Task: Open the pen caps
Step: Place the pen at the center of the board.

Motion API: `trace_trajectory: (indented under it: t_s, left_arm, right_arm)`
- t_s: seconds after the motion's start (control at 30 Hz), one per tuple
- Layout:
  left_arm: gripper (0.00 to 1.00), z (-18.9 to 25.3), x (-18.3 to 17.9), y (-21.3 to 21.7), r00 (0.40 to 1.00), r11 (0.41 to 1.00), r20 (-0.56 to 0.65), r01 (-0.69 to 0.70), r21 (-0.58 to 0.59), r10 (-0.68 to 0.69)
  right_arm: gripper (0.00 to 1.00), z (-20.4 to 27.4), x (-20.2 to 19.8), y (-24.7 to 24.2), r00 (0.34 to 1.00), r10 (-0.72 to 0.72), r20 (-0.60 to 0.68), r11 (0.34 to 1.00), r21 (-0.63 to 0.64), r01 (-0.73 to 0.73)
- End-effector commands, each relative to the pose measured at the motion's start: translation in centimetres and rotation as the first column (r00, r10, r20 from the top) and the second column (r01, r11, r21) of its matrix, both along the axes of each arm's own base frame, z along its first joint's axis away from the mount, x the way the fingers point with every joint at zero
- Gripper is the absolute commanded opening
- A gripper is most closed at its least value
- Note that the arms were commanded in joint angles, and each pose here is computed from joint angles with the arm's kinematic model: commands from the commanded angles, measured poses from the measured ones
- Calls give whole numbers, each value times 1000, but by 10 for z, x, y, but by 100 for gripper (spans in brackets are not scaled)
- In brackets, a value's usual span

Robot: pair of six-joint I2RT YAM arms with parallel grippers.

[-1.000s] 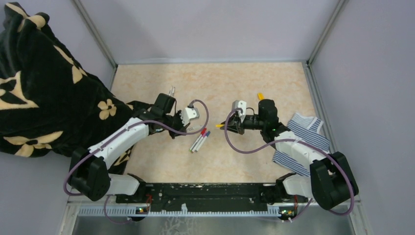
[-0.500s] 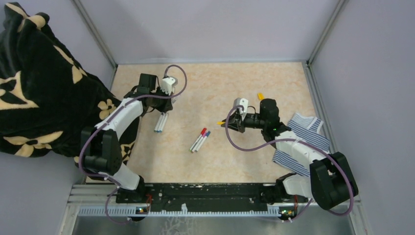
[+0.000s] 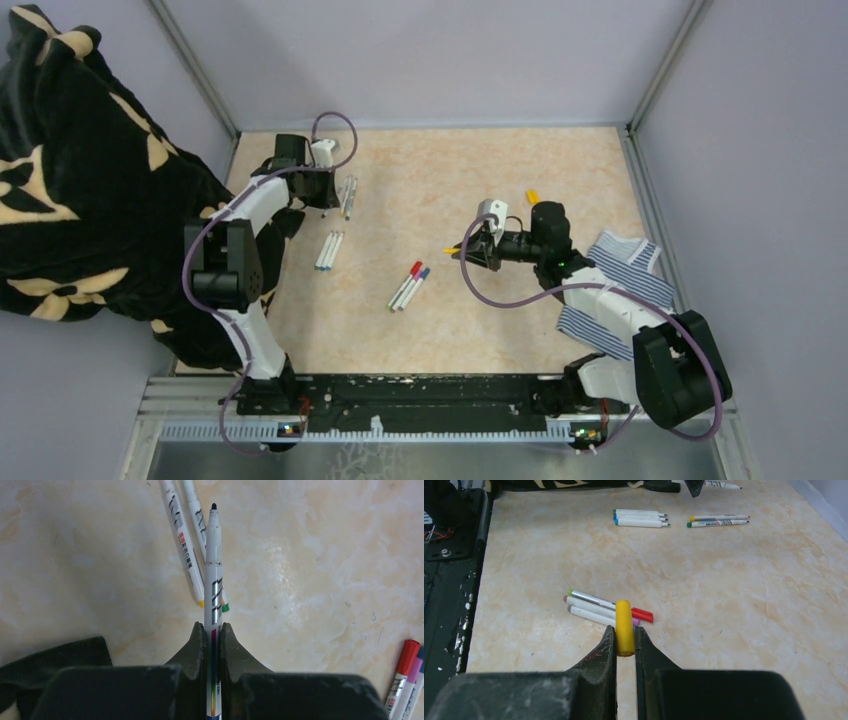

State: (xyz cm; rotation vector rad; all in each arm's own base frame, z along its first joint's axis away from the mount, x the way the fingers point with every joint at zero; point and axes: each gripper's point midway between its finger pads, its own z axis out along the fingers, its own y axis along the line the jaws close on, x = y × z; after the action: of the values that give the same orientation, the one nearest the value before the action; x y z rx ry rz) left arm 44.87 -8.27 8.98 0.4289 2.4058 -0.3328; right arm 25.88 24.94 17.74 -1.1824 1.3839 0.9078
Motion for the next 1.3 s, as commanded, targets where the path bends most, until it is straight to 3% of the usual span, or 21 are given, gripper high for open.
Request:
trace_trajectory:
  t_s: [0.0, 0.43, 1.27]
  left_arm:
    - [0, -5, 23, 2, 999, 997, -10, -38, -63, 38]
    - [5, -28, 57, 13, 995, 988, -36, -94, -125, 90]
    - [23, -45, 64, 14, 990, 961, -89, -128, -245, 109]
  right_arm:
    - [0, 25, 5, 0, 996, -6, 84, 999, 40, 3]
    - [0, 24, 4, 0, 997, -2, 79, 999, 44, -1]
    - [0, 23, 4, 0, 997, -2, 79, 999, 43, -1]
